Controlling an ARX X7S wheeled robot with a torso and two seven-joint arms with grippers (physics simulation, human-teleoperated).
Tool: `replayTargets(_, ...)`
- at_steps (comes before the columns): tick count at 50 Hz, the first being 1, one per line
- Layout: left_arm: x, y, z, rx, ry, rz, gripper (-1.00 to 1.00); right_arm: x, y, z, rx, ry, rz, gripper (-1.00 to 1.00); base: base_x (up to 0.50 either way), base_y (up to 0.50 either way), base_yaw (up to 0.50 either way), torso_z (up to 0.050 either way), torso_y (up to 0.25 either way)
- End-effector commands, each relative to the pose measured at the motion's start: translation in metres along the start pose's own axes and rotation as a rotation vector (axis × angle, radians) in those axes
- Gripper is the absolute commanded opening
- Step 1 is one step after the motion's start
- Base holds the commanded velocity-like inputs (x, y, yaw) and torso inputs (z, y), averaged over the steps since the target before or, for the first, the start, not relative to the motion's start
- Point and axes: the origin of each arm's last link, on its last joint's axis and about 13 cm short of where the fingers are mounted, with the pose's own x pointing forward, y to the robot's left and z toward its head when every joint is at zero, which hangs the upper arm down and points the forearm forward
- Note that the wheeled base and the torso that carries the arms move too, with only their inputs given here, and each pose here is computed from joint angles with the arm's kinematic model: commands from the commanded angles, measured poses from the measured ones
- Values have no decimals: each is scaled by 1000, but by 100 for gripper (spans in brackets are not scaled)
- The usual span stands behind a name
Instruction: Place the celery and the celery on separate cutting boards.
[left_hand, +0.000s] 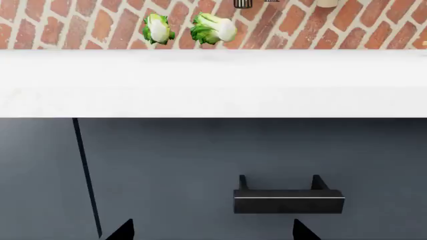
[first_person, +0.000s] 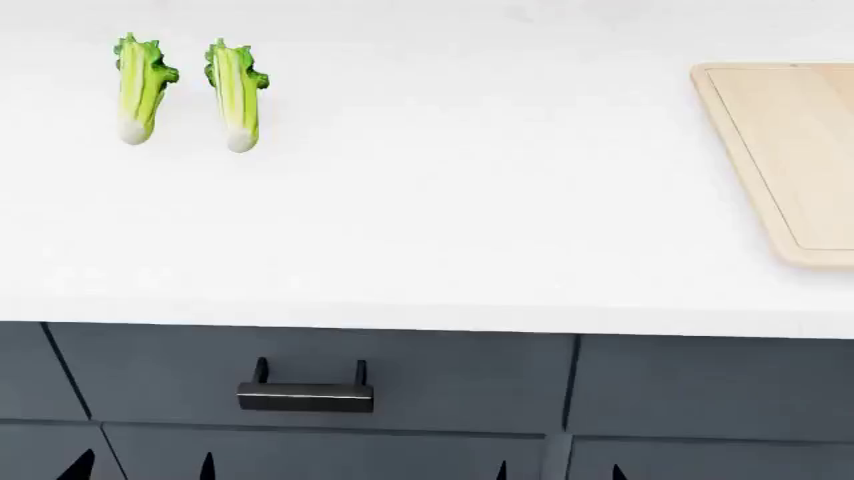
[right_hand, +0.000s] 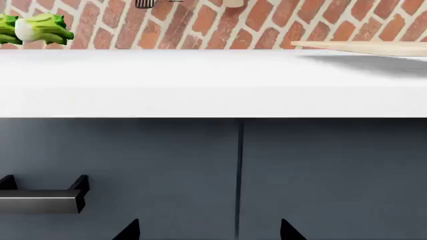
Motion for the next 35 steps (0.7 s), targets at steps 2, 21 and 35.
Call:
replayTargets(2,0,0,0,-5,6,3,100,0,1,0,4,-2,2,100,0,0,0,0,0)
replayTargets(21,3,-3,-3,22,40,14,100,-1,1,0,15,-8,5,100,0,0,0,0,0)
replayTargets(35,3,0,-1,8,29,27,100,-1,1,0,-7,1,15,100,0,210,0,0,0)
